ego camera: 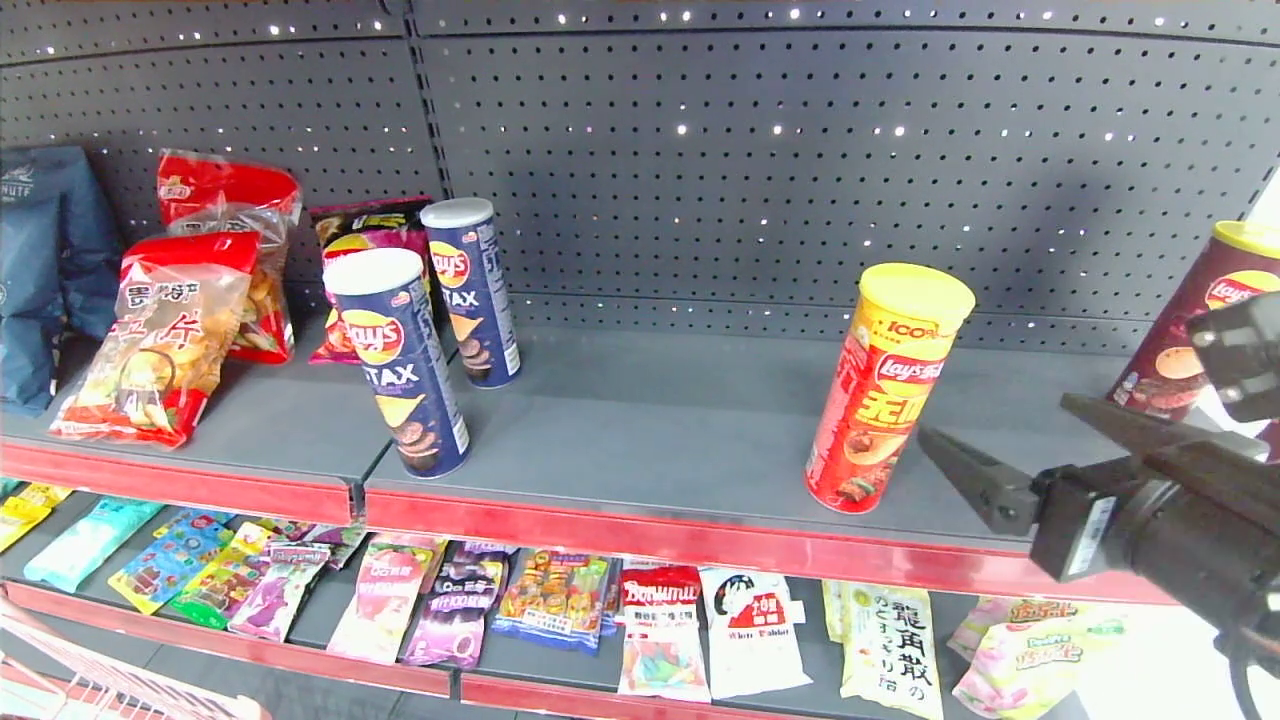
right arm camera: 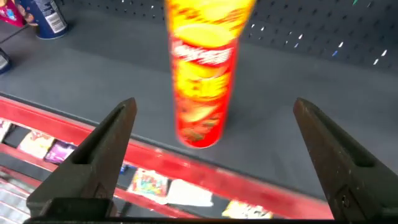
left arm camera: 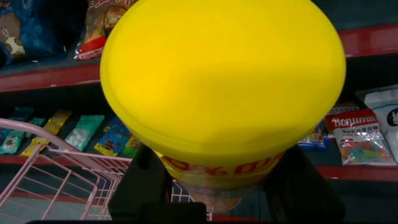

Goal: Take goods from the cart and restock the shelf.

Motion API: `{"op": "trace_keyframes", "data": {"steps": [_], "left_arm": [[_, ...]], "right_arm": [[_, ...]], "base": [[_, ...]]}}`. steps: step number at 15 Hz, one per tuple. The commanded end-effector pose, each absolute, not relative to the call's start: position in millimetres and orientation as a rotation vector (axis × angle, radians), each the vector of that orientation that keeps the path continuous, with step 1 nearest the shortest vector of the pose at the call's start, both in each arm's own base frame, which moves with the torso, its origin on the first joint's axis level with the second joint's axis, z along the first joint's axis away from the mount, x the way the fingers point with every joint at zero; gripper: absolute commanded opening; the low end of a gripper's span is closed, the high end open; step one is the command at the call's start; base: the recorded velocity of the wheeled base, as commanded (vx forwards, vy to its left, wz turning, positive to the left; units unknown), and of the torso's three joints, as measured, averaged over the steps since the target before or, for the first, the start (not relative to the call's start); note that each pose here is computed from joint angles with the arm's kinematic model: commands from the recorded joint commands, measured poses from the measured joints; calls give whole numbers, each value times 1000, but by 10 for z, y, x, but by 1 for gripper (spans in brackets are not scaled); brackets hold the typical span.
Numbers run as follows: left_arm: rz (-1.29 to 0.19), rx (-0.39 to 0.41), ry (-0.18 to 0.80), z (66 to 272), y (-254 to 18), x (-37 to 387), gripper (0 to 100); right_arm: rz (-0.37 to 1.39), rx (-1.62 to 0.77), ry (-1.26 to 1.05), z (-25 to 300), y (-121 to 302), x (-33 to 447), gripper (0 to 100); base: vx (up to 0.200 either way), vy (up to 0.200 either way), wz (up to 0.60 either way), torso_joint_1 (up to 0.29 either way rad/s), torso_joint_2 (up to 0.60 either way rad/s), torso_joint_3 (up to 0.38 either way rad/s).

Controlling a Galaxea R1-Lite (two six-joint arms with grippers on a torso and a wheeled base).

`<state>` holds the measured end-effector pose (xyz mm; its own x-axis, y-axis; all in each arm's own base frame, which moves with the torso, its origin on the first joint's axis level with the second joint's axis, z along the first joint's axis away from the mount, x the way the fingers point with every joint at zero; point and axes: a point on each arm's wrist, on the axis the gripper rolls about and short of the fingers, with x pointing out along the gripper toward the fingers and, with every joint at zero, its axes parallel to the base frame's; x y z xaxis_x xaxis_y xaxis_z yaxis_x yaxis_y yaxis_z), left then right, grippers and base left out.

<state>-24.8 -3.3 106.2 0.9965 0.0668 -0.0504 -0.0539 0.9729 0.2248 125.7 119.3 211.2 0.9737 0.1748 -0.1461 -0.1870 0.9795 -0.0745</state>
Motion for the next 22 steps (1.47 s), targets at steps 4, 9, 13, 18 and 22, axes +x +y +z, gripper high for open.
{"op": "trace_keyframes", "data": {"steps": [4, 9, 13, 18, 22], "left_arm": [[106, 253, 52, 1112, -24, -258, 0], [193, 251, 40, 1466, 1, -238, 0], [27, 207, 24, 1722, -30, -164, 0], [-40, 157, 23, 1683, -46, -168, 0], [-68, 143, 39, 1629, -50, -155, 0]], "right_arm": [[212, -234, 23, 1969, 146, 939, 100], [64, -241, 37, 1707, -29, 426, 100], [28, -202, 134, 1426, 68, -59, 100], [-181, -223, 129, 1230, 41, -151, 100], [98, -198, 136, 1310, 47, -97, 100]], "base": [[0, 0, 0, 0, 0, 0], [0, 0, 0, 0, 0, 0], [0, 0, 0, 0, 0, 0], [0, 0, 0, 0, 0, 0], [0, 0, 0, 0, 0, 0]]}}
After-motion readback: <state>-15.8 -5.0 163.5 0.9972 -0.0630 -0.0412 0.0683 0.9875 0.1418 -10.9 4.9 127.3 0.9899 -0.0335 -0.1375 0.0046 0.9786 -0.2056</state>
